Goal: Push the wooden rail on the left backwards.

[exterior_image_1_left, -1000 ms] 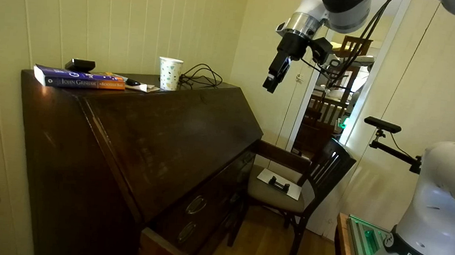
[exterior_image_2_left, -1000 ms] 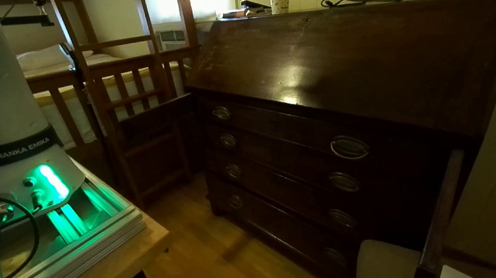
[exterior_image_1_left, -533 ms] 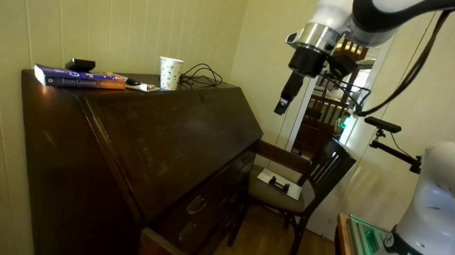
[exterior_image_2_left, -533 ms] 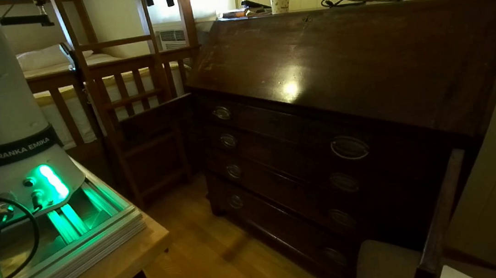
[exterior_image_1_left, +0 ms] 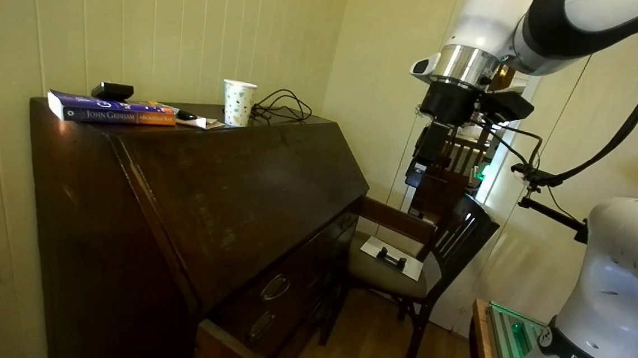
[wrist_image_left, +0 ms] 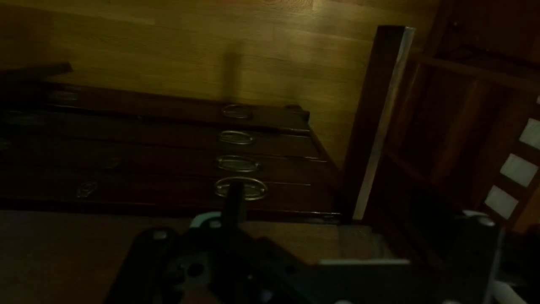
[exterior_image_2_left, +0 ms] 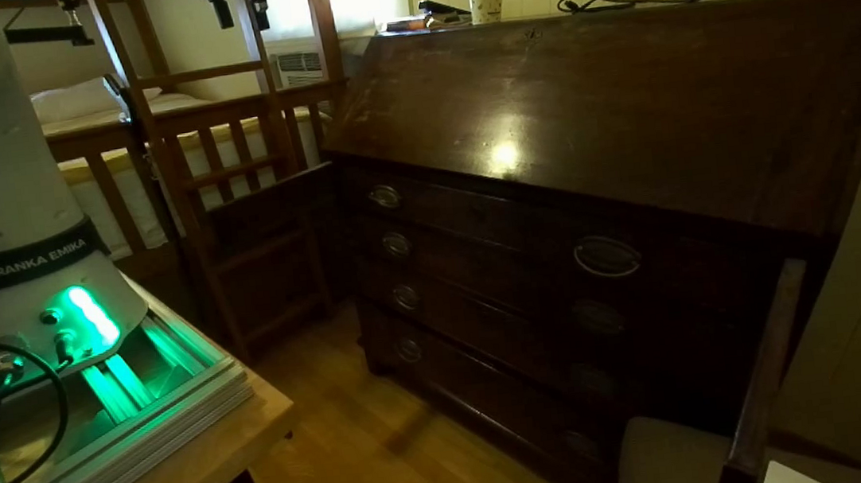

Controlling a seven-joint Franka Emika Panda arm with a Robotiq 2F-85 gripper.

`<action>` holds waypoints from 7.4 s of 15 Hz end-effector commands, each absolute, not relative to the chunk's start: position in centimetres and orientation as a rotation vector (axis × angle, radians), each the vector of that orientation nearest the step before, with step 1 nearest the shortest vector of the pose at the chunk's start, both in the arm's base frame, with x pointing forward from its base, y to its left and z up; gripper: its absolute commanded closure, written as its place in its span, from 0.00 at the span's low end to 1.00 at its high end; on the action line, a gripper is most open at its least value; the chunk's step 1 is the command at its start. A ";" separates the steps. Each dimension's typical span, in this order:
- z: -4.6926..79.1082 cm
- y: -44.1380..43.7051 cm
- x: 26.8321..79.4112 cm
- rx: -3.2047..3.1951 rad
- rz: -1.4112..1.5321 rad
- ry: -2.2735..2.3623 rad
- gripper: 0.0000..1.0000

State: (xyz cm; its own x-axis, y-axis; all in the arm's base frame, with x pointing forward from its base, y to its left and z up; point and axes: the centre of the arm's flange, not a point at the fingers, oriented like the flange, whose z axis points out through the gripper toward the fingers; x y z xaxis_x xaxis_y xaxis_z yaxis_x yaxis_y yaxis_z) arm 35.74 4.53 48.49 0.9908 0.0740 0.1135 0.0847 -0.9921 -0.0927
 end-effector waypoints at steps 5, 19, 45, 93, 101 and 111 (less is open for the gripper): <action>41.0 9.7 34.6 -3.154 -0.142 0.131 0.00; 27.5 20.9 35.6 -3.169 -0.129 -0.067 0.00; 16.2 28.7 38.8 -3.235 -0.122 0.305 0.00; 18.7 28.6 47.9 -3.138 -0.131 0.351 0.13; 17.9 28.7 40.2 -3.180 -0.029 0.297 0.00; 15.6 30.1 39.2 -3.155 -0.078 0.248 0.00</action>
